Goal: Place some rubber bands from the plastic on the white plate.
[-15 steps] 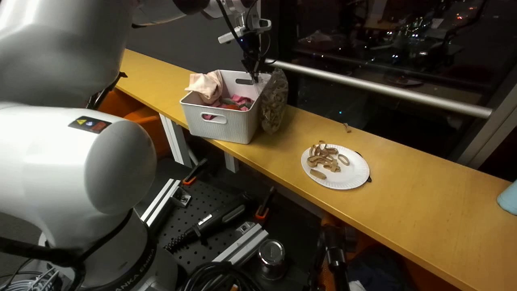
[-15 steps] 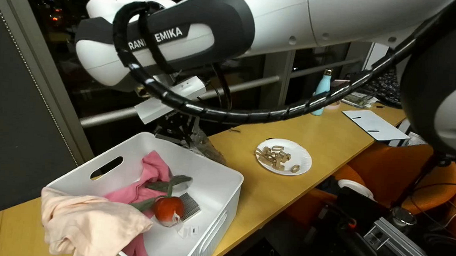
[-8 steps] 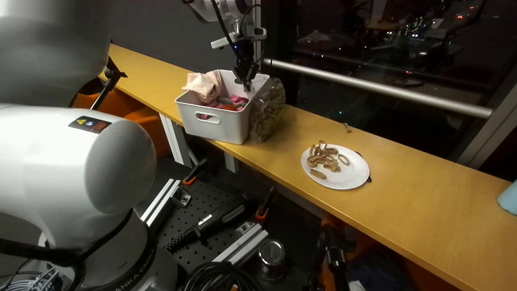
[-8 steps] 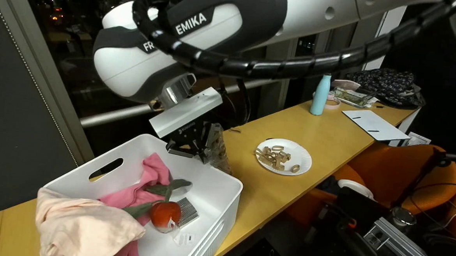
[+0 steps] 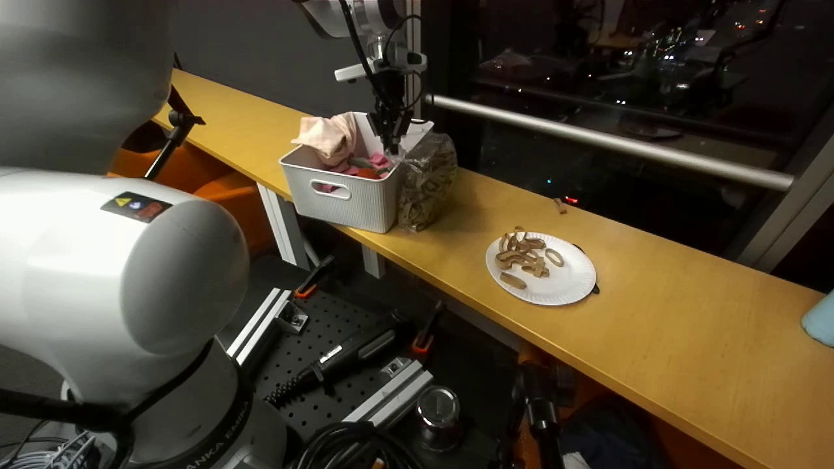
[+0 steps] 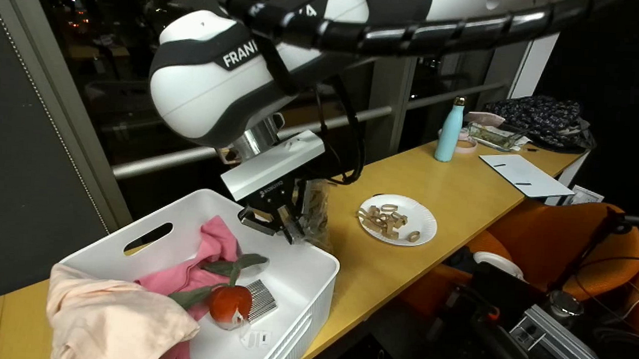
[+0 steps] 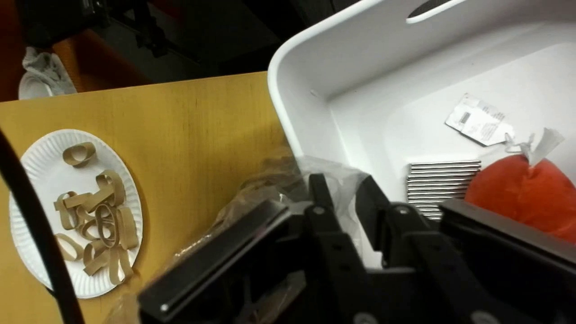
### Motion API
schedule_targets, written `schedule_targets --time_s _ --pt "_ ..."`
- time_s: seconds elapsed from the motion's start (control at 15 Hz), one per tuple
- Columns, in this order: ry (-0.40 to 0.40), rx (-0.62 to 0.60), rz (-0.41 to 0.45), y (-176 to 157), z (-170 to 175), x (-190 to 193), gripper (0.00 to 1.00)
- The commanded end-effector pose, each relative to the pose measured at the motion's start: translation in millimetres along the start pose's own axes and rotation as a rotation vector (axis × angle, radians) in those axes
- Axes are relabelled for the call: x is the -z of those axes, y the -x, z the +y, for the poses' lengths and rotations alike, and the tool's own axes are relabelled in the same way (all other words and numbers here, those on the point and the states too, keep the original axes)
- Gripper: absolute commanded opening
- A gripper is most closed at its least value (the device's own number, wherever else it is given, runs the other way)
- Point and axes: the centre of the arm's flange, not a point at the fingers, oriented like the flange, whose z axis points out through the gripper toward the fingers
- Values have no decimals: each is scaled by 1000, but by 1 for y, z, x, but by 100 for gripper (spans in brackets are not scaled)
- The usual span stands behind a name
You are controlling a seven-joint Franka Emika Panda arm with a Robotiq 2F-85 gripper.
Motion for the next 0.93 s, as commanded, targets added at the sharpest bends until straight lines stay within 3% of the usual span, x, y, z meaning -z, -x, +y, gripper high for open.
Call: schedule_targets --time_s 0.0,0.4,0.87 --pt "-31 9 14 14 9 1 55" --pt "-77 40 23 7 2 -1 100" --pt "-99 55 43 3 -2 6 100"
